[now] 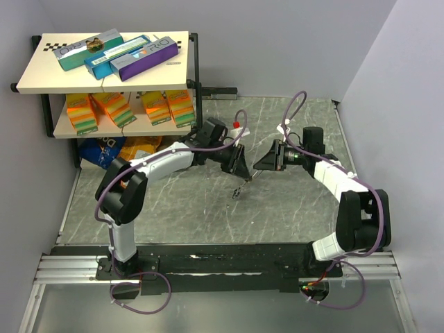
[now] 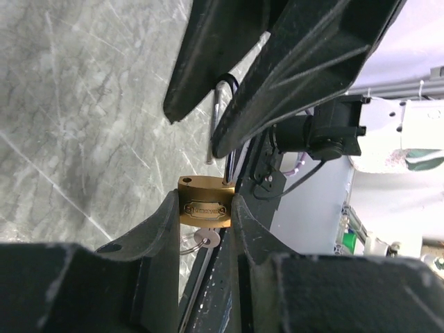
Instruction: Unlock with the key
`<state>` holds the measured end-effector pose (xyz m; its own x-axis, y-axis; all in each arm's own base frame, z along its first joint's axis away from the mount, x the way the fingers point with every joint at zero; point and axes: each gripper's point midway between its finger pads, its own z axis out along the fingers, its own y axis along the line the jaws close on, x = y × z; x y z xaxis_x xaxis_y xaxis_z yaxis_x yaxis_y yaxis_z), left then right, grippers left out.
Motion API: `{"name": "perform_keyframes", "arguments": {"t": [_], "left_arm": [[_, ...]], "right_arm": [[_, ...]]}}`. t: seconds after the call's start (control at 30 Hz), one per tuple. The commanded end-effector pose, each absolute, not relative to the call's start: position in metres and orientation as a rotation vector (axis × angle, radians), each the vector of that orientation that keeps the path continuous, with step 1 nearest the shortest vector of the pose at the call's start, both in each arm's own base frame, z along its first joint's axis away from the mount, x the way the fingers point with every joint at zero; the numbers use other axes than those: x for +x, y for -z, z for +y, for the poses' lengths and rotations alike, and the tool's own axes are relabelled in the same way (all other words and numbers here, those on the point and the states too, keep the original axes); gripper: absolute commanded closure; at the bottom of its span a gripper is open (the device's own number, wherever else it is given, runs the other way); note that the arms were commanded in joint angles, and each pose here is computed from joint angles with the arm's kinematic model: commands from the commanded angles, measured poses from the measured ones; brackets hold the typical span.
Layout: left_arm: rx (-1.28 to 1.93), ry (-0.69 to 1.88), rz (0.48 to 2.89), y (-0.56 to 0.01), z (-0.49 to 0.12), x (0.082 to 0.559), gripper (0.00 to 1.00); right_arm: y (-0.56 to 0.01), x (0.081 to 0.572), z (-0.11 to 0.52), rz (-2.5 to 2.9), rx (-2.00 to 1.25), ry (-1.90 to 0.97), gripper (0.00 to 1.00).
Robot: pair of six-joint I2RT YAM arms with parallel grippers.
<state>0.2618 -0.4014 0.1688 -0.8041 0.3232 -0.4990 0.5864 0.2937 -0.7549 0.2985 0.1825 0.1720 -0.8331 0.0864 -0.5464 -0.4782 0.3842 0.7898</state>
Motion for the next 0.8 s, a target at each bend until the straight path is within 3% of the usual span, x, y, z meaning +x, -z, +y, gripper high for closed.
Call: {"name": "perform_keyframes", "arguments": {"t": [0.0, 0.23, 0.37, 0.77], "left_arm": [[0.8, 1.48, 2.195, -0.197, -0.402, 0.273, 0.99], [0.654, 1.42, 2.185, -0.196, -0.406, 0.292, 0.99], [0.57, 1.305, 2.241, -0.186, -0.413, 0.304, 0.99], [0.323, 0.93, 2.421, -0.13, -0.423, 0.344, 0.99]], "right_arm": [[-0.18, 0.295, 0.185, 2.08, -0.394, -1.509, 0.62], [-0.178, 0.299, 0.184, 2.102, -0.374, -1.505, 0.8], [-0.171, 0.304, 0.183, 2.145, -0.336, -1.489, 1.0], [-0.099, 0.354, 0.156, 2.403, -0.103, -1.131, 1.0]]}}
